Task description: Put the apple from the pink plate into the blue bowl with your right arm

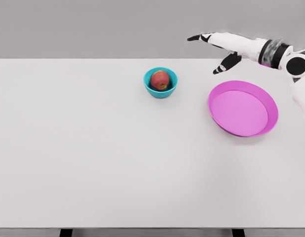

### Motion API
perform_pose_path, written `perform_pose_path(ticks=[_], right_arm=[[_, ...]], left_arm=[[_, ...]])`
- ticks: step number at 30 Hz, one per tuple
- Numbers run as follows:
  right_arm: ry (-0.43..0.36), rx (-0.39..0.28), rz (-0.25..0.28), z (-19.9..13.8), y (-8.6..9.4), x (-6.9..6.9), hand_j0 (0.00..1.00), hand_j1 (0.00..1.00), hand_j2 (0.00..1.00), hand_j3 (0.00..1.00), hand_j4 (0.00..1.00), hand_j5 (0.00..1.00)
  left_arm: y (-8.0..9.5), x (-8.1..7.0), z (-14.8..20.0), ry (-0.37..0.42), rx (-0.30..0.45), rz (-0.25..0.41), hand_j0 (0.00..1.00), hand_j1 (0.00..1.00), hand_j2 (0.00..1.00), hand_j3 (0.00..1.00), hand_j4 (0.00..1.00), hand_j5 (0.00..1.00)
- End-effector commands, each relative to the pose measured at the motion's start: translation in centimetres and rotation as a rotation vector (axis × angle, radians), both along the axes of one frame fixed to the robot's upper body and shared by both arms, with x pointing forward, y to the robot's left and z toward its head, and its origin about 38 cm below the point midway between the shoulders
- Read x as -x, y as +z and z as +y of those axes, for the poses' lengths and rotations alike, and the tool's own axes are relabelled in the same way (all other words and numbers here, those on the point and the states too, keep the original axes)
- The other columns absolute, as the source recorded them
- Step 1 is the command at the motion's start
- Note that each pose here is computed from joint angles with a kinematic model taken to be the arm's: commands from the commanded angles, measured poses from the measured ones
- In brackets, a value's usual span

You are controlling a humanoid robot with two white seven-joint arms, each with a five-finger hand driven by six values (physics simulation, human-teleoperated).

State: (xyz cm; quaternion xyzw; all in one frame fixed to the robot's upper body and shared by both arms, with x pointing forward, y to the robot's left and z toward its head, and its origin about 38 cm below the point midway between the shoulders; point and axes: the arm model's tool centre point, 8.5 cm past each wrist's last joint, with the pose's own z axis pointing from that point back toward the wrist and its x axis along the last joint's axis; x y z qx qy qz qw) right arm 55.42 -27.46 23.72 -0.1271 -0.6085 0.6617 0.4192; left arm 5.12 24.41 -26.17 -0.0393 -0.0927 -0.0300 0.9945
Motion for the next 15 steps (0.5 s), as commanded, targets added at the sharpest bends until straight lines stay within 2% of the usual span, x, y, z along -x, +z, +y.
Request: perform_pose_path(ticks=[1,4,5,6,8,12,15], right_arm=[[-0.025,-0.071,-0.073,-1.2,2.7,0.2,1.0,1.0,1.0,1.0,1.0,1.0],[-0.011,-0.131,-0.143,-1.6,2.8,2.5,1.0,1.0,1.0,1.0,1.0,1.0],[-0.027,-0.131,-0.147,-2.7,2.3,3.3,1.0,1.0,1.0,1.0,1.0,1.0],[-0.024,-0.116,-0.162,-3.2,2.5,3.9,1.0,1.0,1.0,1.0,1.0,1.0],[-0.009,-0.131,-0.172,-2.9,2.8,4.3,1.0,1.0,1.0,1.0,1.0,1.0],[-0.003,-0.114,-0.174,-3.6,2.4,5.4,1.0,1.0,1.0,1.0,1.0,1.0],[0.01,-0.122,-0.181,-4.1,1.5,7.5,1.0,1.0,1.0,1.0,1.0,1.0]], left_arm=[[0.0,0.0,0.0,-0.001,0.0,0.0,1.0,1.0,1.0,1.0,1.0,1.0],[0.0,0.0,0.0,0.0,0.0,0.0,1.0,1.0,1.0,1.0,1.0,1.0],[0.0,0.0,0.0,0.0,0.0,0.0,1.0,1.0,1.0,1.0,1.0,1.0],[0.0,0.0,0.0,0.0,0.0,0.0,1.0,1.0,1.0,1.0,1.0,1.0],[0.0,0.0,0.0,0.0,0.0,0.0,1.0,1.0,1.0,1.0,1.0,1.0],[0.0,0.0,0.0,0.001,0.0,0.001,1.0,1.0,1.0,1.0,1.0,1.0],[0.0,0.0,0.0,-0.001,0.002,0.0,1.0,1.0,1.0,1.0,1.0,1.0]])
